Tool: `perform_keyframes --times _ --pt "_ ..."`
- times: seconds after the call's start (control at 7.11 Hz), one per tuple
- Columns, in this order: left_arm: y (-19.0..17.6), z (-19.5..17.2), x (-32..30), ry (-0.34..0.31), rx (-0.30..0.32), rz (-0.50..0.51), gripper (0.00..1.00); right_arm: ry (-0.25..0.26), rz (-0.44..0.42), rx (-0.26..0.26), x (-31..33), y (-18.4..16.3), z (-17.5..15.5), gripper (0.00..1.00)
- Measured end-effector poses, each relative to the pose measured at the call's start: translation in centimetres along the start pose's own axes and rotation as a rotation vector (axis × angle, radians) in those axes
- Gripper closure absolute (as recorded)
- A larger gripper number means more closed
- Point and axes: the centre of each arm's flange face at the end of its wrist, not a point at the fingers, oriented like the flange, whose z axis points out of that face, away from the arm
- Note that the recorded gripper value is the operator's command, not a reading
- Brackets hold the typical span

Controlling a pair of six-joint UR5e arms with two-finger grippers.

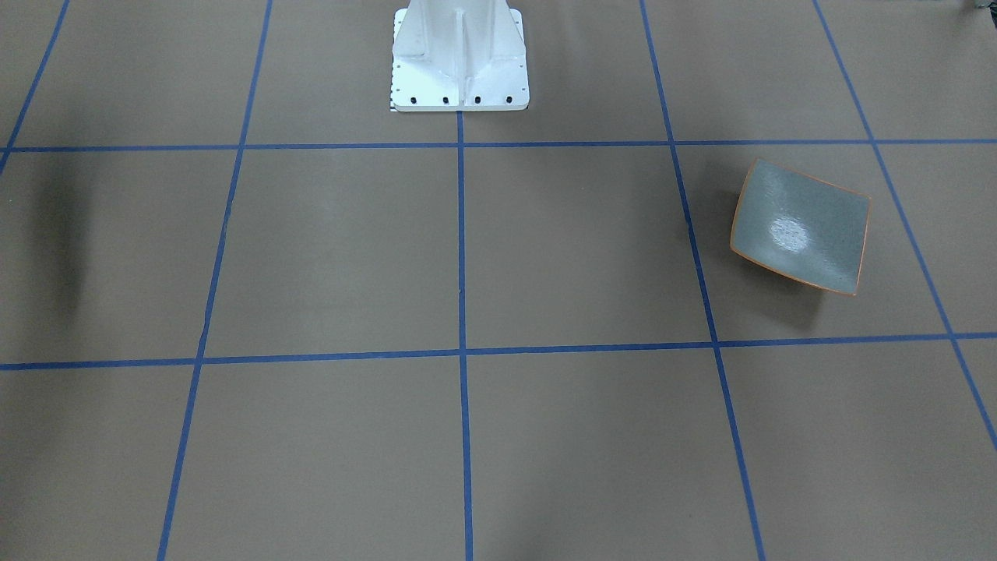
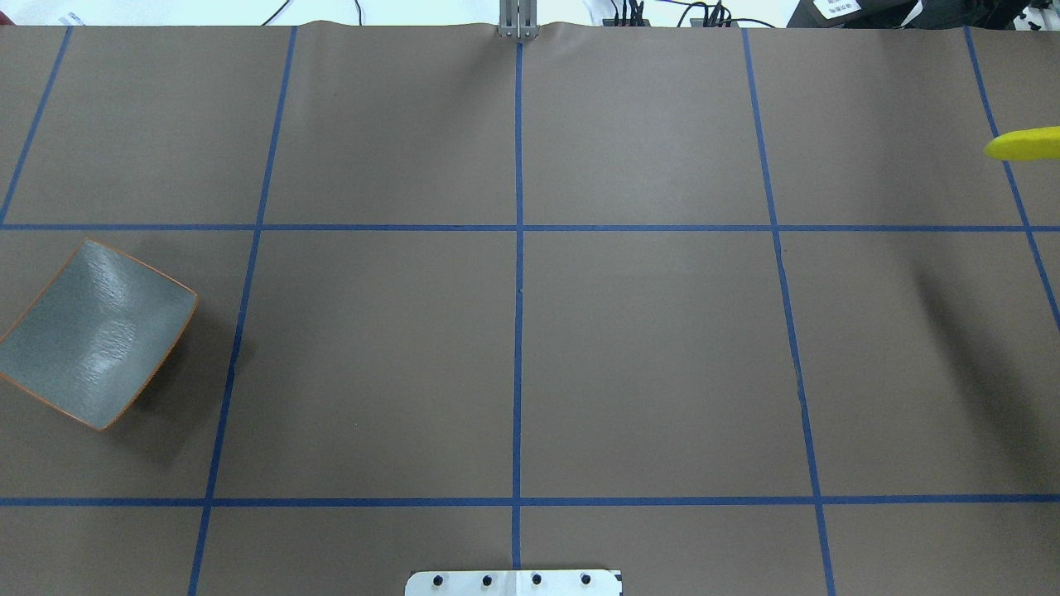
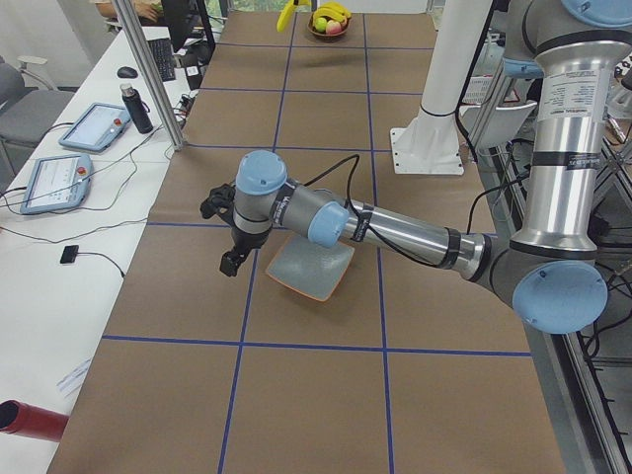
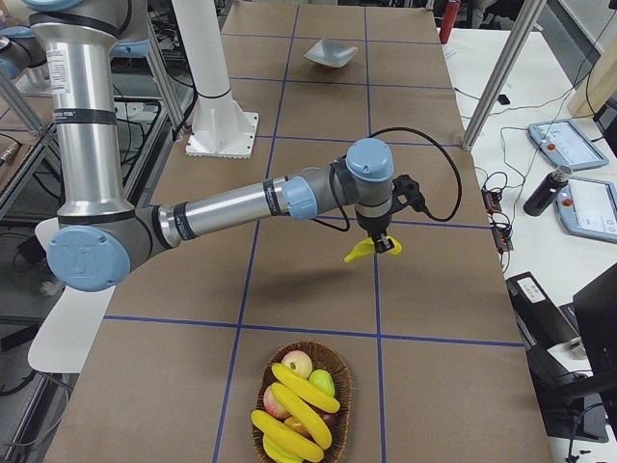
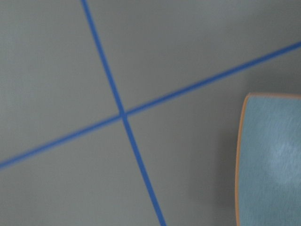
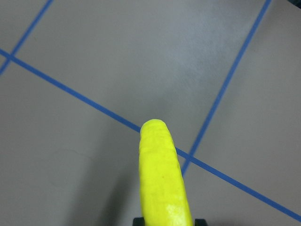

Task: Transfer all bananas from basket to plate

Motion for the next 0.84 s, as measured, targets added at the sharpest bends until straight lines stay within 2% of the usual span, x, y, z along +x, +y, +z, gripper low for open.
perform_keyframes --times 0.14,0.42,0.7,0.84 --pt "-2.0 0.9 2.7 0.030 0.039 -0.072 0.00 -0.031 0.060 0.032 -4.3 -2.9 0.5 1.00" --pt "-4.8 3.9 10.4 0.150 0.105 -0.139 0.00 -0.102 0.198 0.079 -13.3 -8.0 1.9 1.00" --pt "-8.8 5.3 18.6 0.295 0.128 -0.284 0.00 -0.171 0.319 0.115 -21.1 -11.0 2.6 1.00" --pt "-10.9 5.2 22.3 0.361 0.113 -0.412 0.00 -0.208 0.357 0.145 -25.5 -12.0 3.1 1.00"
